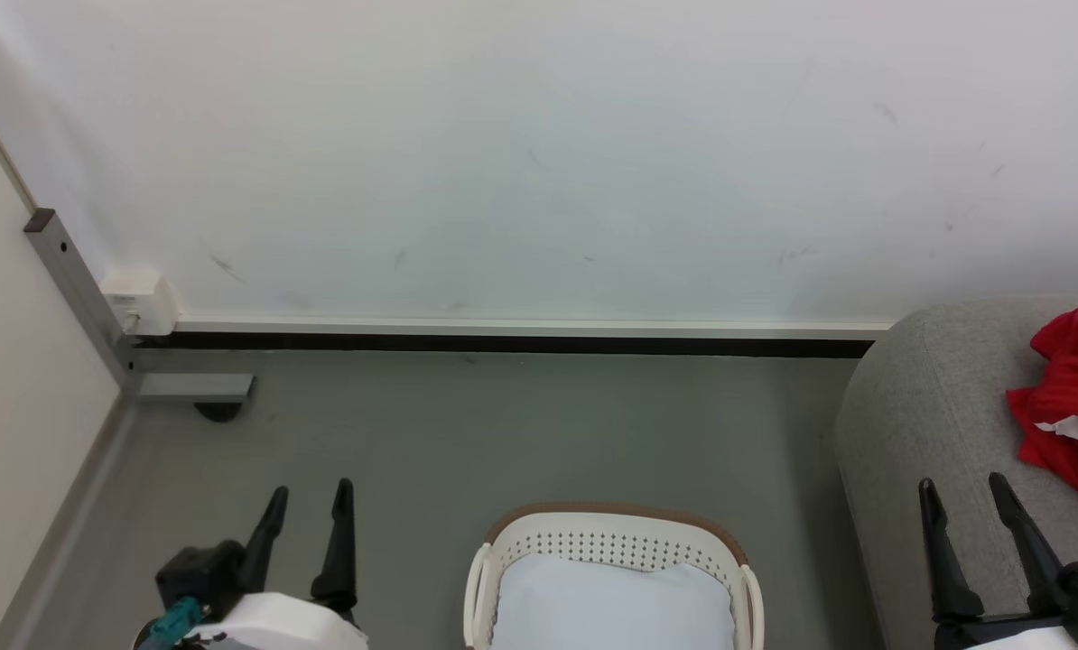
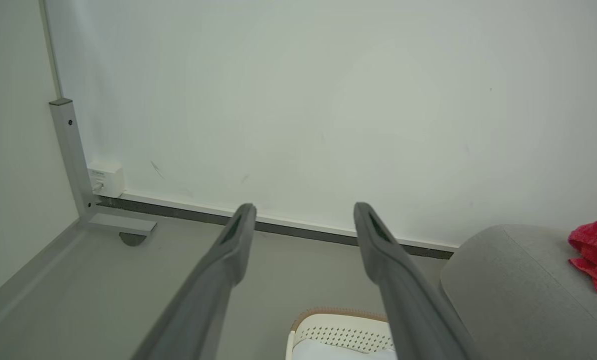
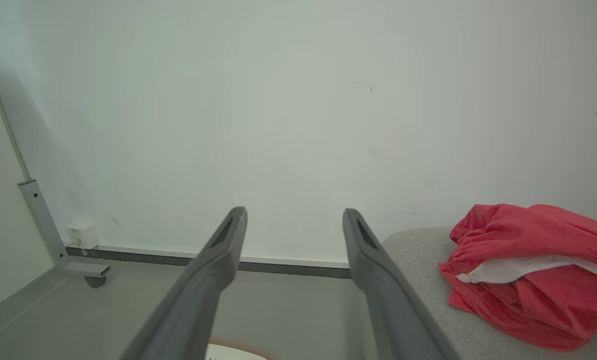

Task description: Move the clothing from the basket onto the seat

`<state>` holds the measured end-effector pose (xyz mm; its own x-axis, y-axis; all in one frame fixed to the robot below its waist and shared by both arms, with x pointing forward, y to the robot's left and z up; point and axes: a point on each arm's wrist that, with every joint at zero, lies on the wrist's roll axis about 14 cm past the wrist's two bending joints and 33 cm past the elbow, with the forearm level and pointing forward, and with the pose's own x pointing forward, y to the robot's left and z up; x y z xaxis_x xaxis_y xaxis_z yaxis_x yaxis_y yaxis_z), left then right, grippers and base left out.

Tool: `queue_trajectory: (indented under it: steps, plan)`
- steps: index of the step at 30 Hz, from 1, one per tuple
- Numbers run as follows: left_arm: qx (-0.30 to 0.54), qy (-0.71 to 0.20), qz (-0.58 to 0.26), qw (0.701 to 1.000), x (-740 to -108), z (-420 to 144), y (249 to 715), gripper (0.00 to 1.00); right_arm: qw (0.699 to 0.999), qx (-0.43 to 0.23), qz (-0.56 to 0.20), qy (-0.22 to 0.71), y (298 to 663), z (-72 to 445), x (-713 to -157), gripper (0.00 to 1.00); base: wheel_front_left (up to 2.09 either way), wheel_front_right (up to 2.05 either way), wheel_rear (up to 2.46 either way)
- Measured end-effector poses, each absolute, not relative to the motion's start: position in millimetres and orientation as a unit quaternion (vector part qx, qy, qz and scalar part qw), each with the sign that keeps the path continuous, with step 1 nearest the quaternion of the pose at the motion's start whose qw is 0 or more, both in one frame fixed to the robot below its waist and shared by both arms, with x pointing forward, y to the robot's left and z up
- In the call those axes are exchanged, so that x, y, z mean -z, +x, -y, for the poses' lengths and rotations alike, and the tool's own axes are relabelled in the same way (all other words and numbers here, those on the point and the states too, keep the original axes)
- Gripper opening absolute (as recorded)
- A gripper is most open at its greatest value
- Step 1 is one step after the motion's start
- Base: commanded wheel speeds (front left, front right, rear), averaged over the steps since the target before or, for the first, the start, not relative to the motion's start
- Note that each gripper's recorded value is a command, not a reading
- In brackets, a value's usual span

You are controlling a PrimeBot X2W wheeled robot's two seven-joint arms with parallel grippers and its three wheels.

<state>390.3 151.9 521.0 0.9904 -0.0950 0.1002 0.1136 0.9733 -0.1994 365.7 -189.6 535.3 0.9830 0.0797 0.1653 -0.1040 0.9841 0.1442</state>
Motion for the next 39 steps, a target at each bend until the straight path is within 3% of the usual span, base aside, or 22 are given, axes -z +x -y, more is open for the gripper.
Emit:
queue_trajectory:
  steps: [29, 30, 39]
  plan:
    - [0.035, -0.101, 0.022, 0.994, -501, -162, 387, 1.00, 0.992, -0.069, 0.054, 0.088, 358, 171, -519, 1.00, 0.00, 0.00, 0.00]
    - [0.034, -0.101, 0.018, 0.994, -499, -162, 386, 0.00, 0.992, -0.068, 0.050, 0.089, 358, 171, -516, 0.00, 0.00, 0.00, 0.00]
    - [0.011, -0.155, -0.028, 0.987, -475, -169, 378, 0.00, 0.988, -0.048, 0.012, 0.146, 354, 175, -496, 0.00, 0.00, 0.00, 0.00]
